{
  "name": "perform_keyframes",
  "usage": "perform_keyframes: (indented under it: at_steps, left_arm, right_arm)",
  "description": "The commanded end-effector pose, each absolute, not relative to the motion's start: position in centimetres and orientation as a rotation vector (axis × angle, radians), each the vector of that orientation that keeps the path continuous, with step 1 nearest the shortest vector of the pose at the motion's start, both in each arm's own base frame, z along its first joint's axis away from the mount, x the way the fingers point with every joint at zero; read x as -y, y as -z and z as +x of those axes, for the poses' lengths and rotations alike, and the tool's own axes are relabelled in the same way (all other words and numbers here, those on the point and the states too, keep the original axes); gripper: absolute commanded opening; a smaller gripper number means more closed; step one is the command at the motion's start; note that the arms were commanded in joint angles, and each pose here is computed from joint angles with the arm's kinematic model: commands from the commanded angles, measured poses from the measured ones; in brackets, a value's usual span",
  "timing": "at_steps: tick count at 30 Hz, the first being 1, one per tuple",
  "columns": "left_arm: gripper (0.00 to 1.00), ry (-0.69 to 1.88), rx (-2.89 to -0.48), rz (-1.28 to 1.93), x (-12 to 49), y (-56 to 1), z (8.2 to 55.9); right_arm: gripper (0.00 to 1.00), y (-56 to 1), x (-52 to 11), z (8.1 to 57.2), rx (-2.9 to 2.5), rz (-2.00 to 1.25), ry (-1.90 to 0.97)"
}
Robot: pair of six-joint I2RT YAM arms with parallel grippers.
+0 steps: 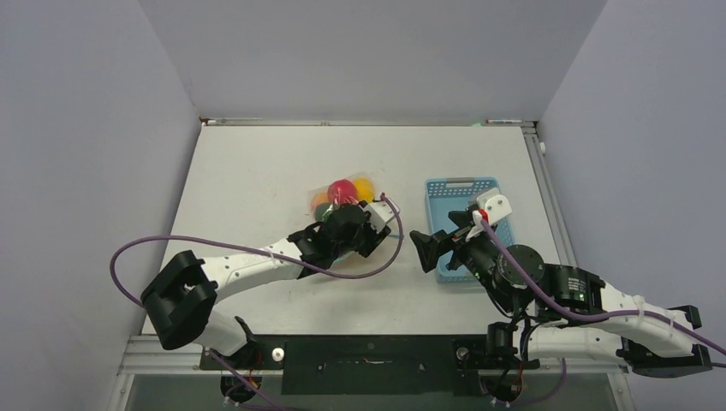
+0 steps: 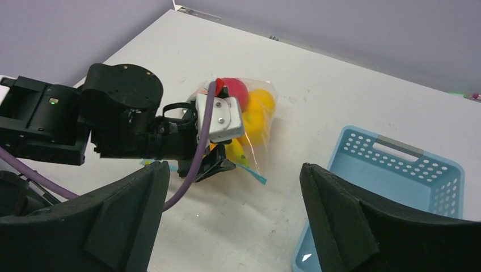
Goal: Place the food in the zip-top bag and seal the zipper
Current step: Place the zipper food storage bag at the center of the board, then reset both arms
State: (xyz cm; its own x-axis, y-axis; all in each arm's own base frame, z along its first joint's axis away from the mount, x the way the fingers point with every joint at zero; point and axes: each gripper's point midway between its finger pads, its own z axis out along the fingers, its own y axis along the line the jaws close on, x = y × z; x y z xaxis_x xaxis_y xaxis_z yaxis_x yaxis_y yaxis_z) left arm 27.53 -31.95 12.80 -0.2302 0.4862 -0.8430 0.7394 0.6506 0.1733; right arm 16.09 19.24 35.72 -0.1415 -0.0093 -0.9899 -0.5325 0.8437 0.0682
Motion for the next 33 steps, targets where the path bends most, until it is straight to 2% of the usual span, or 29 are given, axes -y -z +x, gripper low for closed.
perform_keyframes:
  at_steps: [1,10,11,13,15,16,21,28,33]
  left_arm:
    - [0.50,0.479,-1.809,0.862,33.8,-16.6,26.2]
    - [0.76,0.600,-1.776,0.788,33.5,-19.6,23.4]
    - [0.80,0.605,-1.777,0.778,33.2,-20.0,23.2]
    - [0.99,0.596,-1.781,0.758,32.4,-20.7,23.0]
    - [0.96,0.584,-1.777,0.728,31.5,-21.6,22.9]
    - [0.96,0.585,-1.780,0.711,31.1,-22.0,22.8]
    - [0.96,0.560,-1.813,0.604,28.8,-23.6,22.6]
    - [0.96,0.522,-1.900,0.510,26.3,-25.8,22.4]
    - [0.96,0.549,-1.974,0.461,24.9,-27.3,22.8]
  right_arm:
    - [0.88,-36.2,-18.1,16.6,-1.678,-0.340,-0.462]
    - [0.94,-35.6,-16.5,17.1,-1.702,-0.261,-0.408]
    - [0.96,-35.5,-16.4,17.1,-1.703,-0.254,-0.401]
    - [0.99,-35.3,-16.2,17.2,-1.706,-0.250,-0.387]
    - [1.00,-35.1,-16.0,17.3,-1.708,-0.240,-0.369]
    - [0.96,-34.9,-15.9,17.4,-1.708,-0.238,-0.363]
    - [0.90,-34.2,-16.4,17.6,-1.716,-0.253,-0.327]
    - [0.90,-32.9,-18.4,18.4,-1.733,-0.322,-0.238]
    - [0.90,-31.7,-19.7,20.7,-1.772,-0.369,-0.200]
